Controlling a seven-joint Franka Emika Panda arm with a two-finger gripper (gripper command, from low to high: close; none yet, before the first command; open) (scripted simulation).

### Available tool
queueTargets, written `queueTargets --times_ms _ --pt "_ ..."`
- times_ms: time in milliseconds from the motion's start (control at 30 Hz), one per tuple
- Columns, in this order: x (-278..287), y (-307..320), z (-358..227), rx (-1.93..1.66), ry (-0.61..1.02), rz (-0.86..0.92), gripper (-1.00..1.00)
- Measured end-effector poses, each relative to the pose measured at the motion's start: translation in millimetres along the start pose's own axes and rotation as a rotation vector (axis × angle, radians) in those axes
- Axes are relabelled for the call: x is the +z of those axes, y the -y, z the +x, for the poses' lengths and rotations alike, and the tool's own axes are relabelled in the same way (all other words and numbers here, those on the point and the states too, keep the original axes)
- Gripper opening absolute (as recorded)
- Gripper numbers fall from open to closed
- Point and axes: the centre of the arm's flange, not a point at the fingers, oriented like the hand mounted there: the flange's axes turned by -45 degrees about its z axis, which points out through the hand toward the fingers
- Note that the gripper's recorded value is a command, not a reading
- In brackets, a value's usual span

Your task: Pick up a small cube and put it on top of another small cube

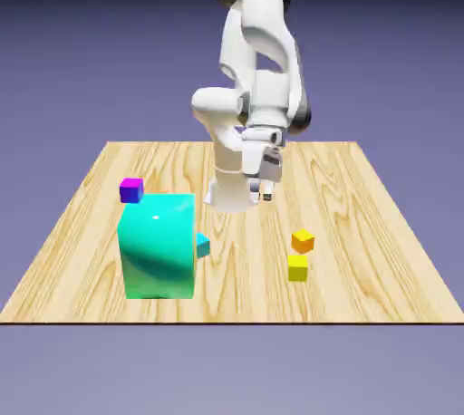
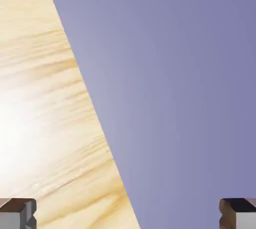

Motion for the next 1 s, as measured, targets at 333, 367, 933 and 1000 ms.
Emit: queueTargets --times_ms 333,367,933,1000 --pt "36 38 23 -0.512 0.016 0.146 0.0" --pt "39 42 25 -0.563 0.013 0.162 0.0" --pt "77 116 62 -1.408 -0.173 0.388 0.0" --pt "79 125 66 -1.505 -0.211 0.406 0.0"
